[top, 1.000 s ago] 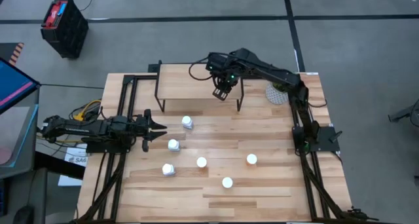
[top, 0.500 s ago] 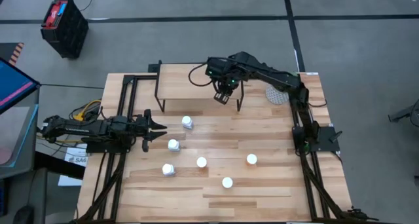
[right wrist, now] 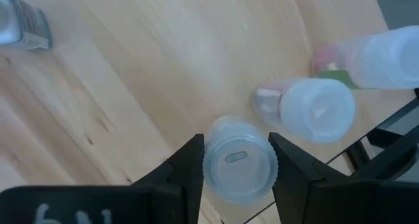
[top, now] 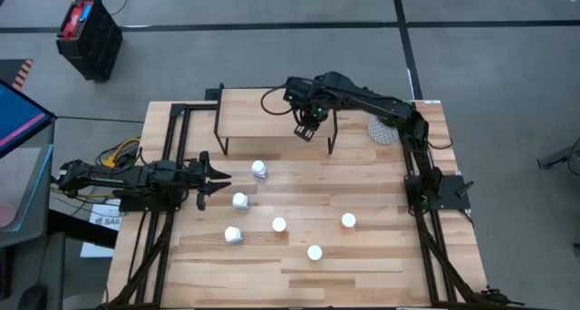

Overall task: Pick and place medicine bottles onto shelf by color
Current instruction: Put the transparent pill bottle aligned with the other transparent pill bottles on the shelf, then adjust the right orange pill bottle

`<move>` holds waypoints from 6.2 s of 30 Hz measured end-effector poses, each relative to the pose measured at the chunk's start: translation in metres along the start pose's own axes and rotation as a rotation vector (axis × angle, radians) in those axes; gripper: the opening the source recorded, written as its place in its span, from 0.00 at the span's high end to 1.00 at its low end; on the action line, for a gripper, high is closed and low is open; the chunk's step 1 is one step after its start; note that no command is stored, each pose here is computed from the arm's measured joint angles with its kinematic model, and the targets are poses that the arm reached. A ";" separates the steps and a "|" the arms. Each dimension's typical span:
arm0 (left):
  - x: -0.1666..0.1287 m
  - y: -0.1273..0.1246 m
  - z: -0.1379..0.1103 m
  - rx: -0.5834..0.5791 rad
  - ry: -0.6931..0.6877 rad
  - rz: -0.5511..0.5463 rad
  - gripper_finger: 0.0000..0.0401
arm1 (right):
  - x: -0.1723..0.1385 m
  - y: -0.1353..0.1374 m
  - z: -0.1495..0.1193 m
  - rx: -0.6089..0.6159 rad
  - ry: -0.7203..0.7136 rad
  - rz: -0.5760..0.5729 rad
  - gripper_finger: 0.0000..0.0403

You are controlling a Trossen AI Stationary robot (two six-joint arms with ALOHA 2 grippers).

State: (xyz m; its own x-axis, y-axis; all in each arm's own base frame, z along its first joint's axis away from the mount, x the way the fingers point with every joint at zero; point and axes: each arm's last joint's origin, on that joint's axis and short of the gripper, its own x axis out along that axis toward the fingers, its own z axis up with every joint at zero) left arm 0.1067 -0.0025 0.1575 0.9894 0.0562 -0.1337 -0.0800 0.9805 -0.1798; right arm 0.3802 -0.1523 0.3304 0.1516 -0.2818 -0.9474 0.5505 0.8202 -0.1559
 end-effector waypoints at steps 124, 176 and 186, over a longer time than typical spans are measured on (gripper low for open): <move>0.001 0.000 -0.001 0.022 0.010 0.013 0.76 | 0.010 0.066 -0.004 -0.437 -0.014 -0.356 0.74; 0.001 0.000 -0.001 0.020 0.010 0.010 0.76 | -0.081 0.095 -0.269 -0.344 -0.380 0.359 0.74; 0.001 0.000 -0.001 0.018 0.012 0.007 0.76 | -0.043 0.123 -0.261 -0.376 -0.266 0.288 0.74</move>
State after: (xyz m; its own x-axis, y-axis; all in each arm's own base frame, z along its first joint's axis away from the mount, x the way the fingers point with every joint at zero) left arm 0.1074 -0.0024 0.1563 0.9873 0.0612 -0.1464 -0.0849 0.9832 -0.1616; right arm 0.2272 0.0910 0.2786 0.4820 -0.0952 -0.8710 0.1314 0.9907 -0.0356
